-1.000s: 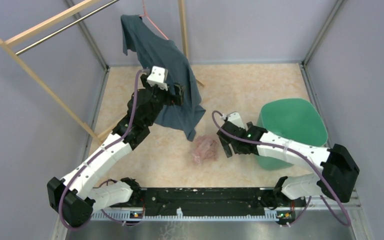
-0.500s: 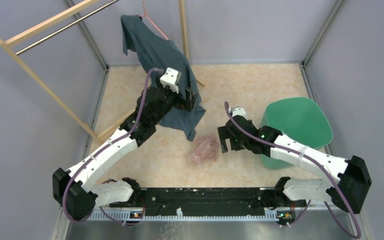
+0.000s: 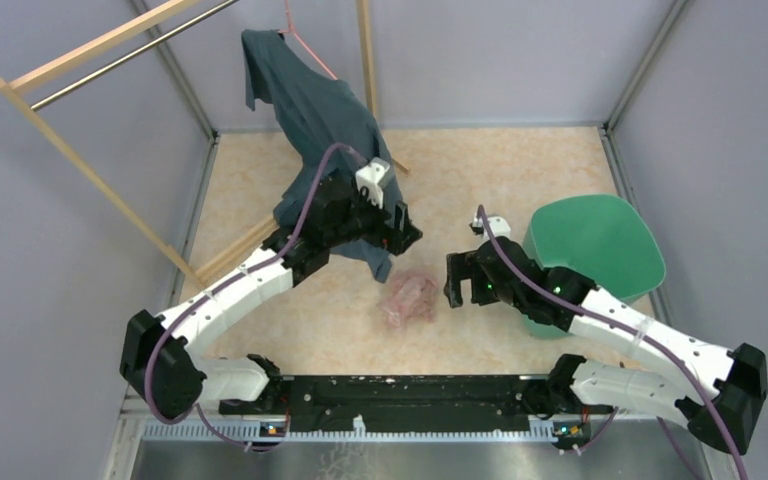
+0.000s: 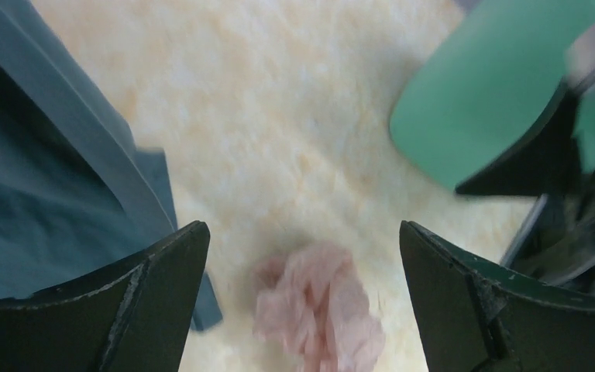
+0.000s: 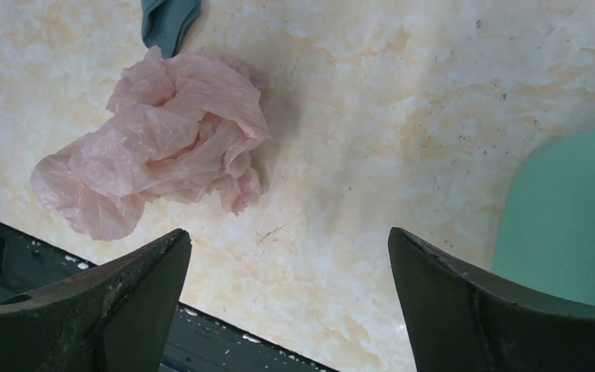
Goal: Put the trash bags into the trash bin
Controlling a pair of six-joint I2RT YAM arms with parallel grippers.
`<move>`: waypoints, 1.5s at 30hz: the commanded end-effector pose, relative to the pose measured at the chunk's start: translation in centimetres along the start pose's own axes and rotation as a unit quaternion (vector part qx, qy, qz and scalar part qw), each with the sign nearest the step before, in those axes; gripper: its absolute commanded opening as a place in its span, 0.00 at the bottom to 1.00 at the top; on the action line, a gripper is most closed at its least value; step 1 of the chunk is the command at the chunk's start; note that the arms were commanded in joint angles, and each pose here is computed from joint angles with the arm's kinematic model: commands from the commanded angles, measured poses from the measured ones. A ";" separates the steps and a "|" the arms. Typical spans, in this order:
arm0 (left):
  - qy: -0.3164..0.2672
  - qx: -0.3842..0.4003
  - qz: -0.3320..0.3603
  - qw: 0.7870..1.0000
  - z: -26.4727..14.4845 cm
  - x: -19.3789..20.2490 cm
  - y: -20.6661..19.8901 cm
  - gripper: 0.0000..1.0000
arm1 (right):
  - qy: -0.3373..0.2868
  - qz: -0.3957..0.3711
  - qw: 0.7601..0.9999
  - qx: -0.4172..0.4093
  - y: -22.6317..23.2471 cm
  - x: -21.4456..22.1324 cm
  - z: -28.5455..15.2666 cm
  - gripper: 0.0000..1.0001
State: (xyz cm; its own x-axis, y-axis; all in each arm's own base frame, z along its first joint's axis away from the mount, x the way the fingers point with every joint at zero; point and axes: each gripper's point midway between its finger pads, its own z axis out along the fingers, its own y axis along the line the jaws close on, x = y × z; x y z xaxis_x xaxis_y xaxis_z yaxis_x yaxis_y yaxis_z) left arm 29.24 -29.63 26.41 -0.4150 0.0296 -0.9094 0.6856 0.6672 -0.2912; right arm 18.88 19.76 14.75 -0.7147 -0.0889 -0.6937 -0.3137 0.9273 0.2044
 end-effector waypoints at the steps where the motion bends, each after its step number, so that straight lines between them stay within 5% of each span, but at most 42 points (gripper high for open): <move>1: 0.080 0.066 -0.011 0.995 -0.3 6.7 -1.4 0.98 | -0.046 0.011 0.999 -0.015 0.2 -1.8 -2.1 0.99; 4: 0.113 0.110 0.019 0.987 -0.4 8.4 -3.6 0.98 | -0.061 0.017 0.998 -0.026 0.1 -2.2 -3.1 0.99; 18: 0.268 0.052 0.074 0.959 0.6 16.1 -2.8 0.97 | -0.052 0.008 0.999 -0.010 -0.4 -2.3 -3.6 0.99; 22: 0.283 0.035 0.075 0.956 0.9 16.2 -2.2 0.66 | -0.033 0.003 0.998 -0.045 0.8 -1.1 -3.0 0.99; 25: 0.253 0.038 0.077 0.964 0.4 14.5 -2.7 0.31 | -0.022 -0.007 0.997 -0.073 1.8 -0.6 -2.5 0.99; 30: 0.130 0.062 0.080 0.986 -1.7 8.7 -4.0 0.04 | -0.045 -0.007 0.989 -0.139 4.2 -1.4 -2.7 0.98; 37: -0.044 0.166 0.087 0.981 -7.0 2.1 -7.5 0.00 | -0.123 -0.017 0.960 -0.251 7.6 -4.2 -5.7 0.97; 42: -0.107 0.177 0.093 0.974 -9.2 -0.1 -7.9 0.00 | -0.192 -0.010 0.942 -0.275 7.9 -6.8 -8.6 0.97; 45: -0.123 0.194 0.092 0.969 -10.0 -0.5 -8.4 0.00 | -0.212 -0.005 0.934 -0.286 8.2 -7.7 -9.3 0.88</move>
State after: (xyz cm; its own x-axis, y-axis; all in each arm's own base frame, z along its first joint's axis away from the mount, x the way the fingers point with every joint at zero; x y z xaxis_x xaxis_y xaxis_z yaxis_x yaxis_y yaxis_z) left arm 18.51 -27.61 29.88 -0.2030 -0.0007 -0.9792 0.8963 0.4024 -0.1861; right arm 15.90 23.87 24.46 -0.5197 0.0849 -0.8501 -0.6290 0.6354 0.4479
